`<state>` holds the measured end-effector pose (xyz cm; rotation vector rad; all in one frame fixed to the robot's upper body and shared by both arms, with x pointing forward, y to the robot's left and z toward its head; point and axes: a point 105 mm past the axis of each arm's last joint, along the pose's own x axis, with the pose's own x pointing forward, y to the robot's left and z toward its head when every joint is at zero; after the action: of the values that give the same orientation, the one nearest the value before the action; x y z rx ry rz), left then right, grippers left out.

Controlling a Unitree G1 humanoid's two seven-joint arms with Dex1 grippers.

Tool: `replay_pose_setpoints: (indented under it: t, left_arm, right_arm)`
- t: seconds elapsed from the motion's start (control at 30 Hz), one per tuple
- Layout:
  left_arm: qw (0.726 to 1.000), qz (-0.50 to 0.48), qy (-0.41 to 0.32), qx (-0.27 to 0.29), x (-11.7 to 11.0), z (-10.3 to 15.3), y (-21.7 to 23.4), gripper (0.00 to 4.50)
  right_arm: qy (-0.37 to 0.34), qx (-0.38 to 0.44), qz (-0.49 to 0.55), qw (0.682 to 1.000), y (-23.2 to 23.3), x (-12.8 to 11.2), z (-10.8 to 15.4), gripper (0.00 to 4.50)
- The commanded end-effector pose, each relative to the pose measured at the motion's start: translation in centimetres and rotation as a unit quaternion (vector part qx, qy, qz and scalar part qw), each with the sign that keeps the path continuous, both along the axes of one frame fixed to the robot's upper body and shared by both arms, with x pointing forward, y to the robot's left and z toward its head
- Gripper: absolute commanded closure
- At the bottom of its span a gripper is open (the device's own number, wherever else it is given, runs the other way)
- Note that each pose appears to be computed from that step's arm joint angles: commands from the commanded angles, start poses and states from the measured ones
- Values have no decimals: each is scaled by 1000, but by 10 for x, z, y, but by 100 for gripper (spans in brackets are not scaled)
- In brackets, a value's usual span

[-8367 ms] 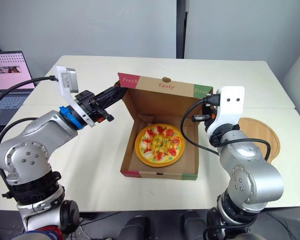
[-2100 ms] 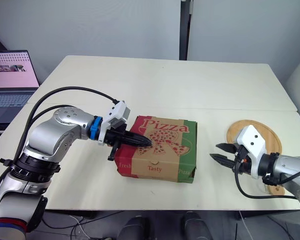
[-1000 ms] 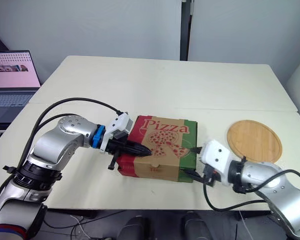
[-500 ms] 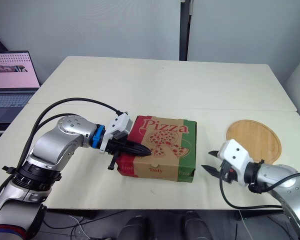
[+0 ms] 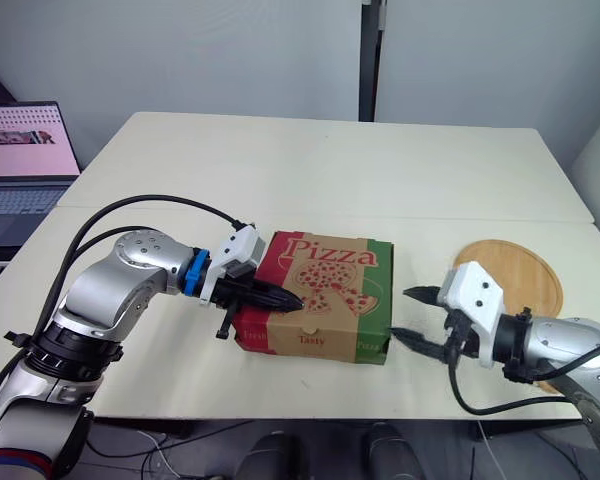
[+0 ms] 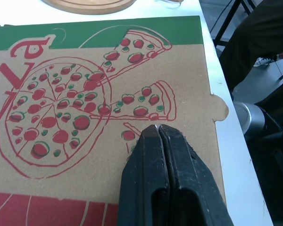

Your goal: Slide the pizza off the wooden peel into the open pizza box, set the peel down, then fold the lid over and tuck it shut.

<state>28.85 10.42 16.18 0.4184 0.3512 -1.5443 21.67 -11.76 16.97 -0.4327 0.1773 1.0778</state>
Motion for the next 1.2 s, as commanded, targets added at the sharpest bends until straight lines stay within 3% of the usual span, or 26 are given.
replay_pose_setpoints:
  t: [0.03,0.7,0.9,1.2]
  left_arm:
    - [1000,-8,-25,-7,1,14,-4,450]
    - [999,-25,-22,10,-5,12,0,450]
    - [999,-19,-24,28,-4,3,6,450]
    - [999,-3,-20,38,-2,-8,12,450]
  right_arm:
    - [-45,-28,31,998,19,-3,-3,91]
    - [-123,-40,6,992,37,24,-13,91]
    - [-98,-37,12,994,38,16,-21,91]
    - [-58,11,-21,998,17,2,-7,91]
